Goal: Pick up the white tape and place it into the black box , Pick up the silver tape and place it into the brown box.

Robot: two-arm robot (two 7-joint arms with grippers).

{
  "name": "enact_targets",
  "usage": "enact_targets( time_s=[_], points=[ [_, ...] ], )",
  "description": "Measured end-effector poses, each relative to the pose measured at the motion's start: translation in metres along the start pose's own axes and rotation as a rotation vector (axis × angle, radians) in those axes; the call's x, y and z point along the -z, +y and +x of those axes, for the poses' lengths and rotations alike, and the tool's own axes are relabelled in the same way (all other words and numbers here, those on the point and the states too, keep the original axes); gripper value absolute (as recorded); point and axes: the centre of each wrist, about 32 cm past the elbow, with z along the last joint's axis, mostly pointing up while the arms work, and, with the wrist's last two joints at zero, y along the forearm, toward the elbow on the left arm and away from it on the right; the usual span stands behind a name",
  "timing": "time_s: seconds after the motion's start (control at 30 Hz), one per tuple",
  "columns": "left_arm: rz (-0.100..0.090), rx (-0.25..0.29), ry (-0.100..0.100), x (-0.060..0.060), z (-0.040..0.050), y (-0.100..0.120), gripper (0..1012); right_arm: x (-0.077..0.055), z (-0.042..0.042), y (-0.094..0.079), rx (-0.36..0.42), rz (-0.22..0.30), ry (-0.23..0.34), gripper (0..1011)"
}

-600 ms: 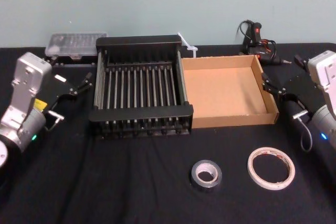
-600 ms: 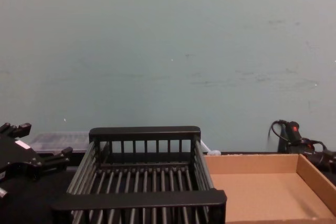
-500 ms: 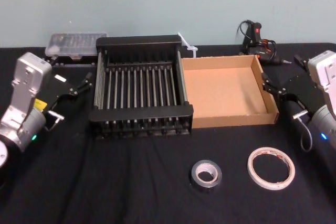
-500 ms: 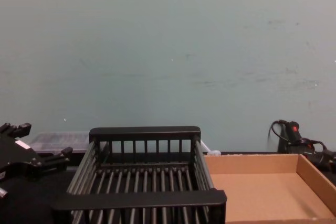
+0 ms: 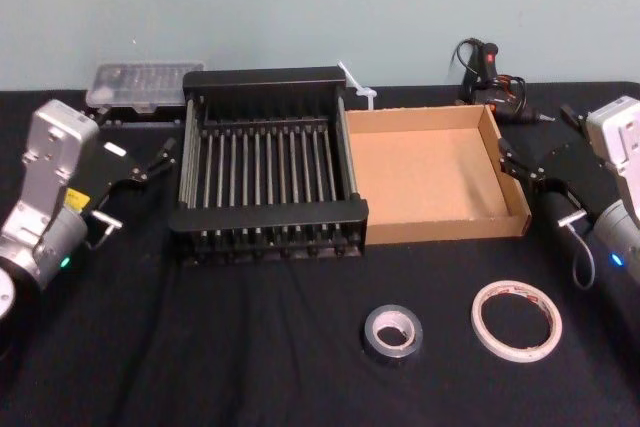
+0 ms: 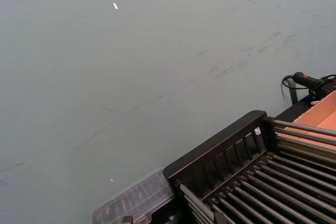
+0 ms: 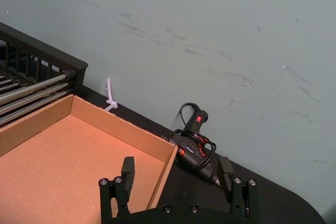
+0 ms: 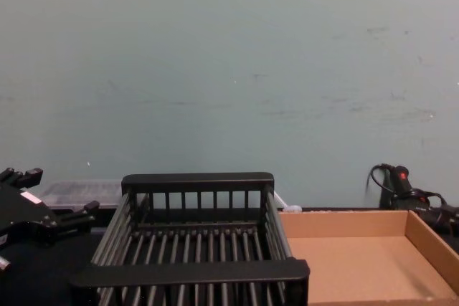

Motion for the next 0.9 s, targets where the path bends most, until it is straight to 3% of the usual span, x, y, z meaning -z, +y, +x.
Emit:
enact_targets(
  time_s=[0.9],
  points=[
    [0.0,0.0,0.0,0.0,0.0,0.0,1001,-0.0004,0.0,0.0005,-0.001,0.002,0.0,1002]
  ],
)
